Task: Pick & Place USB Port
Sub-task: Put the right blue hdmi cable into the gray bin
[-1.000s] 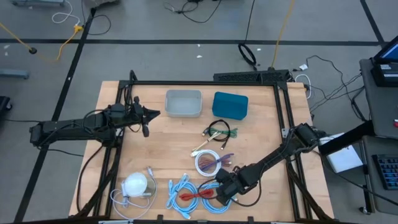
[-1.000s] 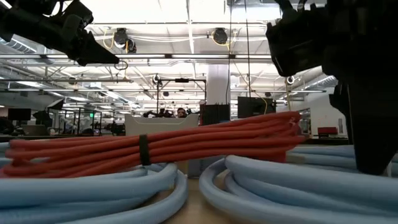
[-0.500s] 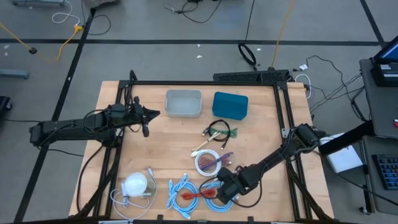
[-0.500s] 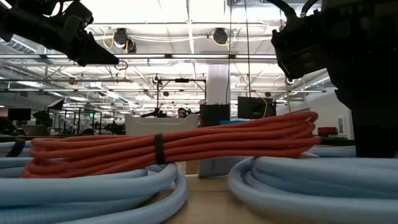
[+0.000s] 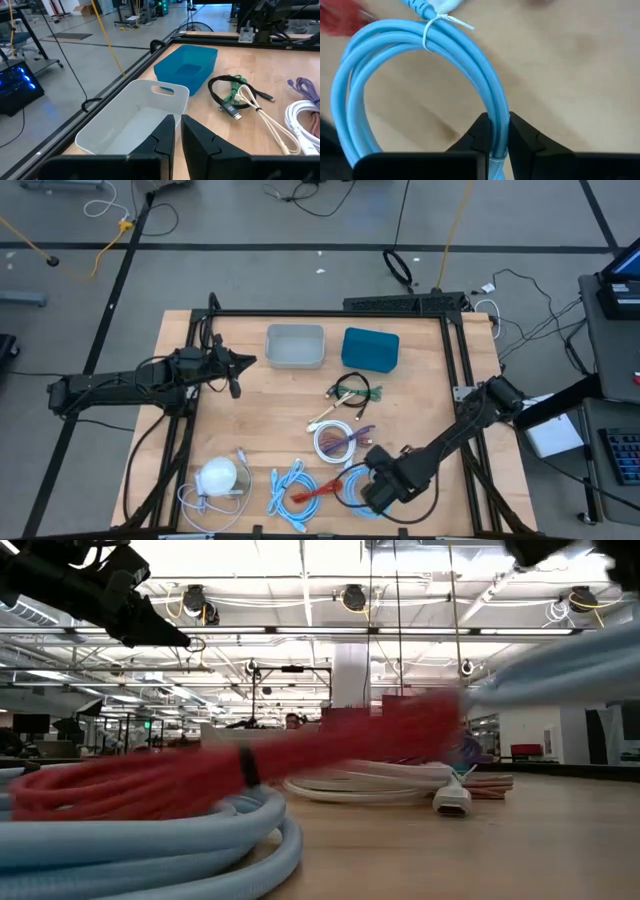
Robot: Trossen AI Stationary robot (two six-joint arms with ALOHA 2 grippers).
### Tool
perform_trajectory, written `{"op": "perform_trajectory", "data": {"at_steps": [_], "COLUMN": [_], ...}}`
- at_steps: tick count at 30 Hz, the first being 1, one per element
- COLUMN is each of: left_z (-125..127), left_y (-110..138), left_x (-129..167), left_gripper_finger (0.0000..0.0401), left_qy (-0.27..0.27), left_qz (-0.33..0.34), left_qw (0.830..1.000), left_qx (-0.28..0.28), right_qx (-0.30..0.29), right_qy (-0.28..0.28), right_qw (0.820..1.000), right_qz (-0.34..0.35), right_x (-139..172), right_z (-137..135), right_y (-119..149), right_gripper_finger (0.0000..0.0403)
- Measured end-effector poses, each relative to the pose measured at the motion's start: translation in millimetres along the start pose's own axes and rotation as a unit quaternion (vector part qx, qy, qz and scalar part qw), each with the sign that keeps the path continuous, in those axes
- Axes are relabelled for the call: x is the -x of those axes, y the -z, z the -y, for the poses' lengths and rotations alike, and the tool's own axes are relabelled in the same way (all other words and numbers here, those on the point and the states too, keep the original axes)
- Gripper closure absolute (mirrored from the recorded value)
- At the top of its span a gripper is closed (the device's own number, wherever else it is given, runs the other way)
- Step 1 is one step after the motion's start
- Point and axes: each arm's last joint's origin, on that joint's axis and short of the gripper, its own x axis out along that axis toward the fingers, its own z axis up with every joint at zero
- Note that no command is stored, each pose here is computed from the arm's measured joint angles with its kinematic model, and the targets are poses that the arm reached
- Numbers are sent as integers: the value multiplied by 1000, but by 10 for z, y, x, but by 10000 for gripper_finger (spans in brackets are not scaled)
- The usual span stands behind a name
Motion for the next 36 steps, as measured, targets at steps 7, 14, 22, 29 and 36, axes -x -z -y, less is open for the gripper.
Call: {"op": "perform_trajectory", "data": {"at_steps": [7,14,22,29,36], "left_z": [-1,-33,-120,-310,-526], "left_y": [0,8,-19,-260,-594], "left_x": [-2,-8,-20,-91,-464], "left_gripper_finger": [364,364,364,359,247], "left_qy": [-2,-57,-89,56,168], "left_qz": [0,-6,13,120,-25], "left_qw": [1000,998,993,986,980], "left_qx": [0,19,81,97,102], "right_qx": [19,60,123,234,329], "right_qy": [90,214,270,321,380], "right_qw": [991,940,867,787,723], "right_qz": [94,258,401,471,474], "right_x": [230,254,198,208,219], "right_z": [142,344,342,55,-141], "right_y": [-156,-573,-1179,-1495,-1525], "right_gripper_finger": [375,375,375,375,375]}}
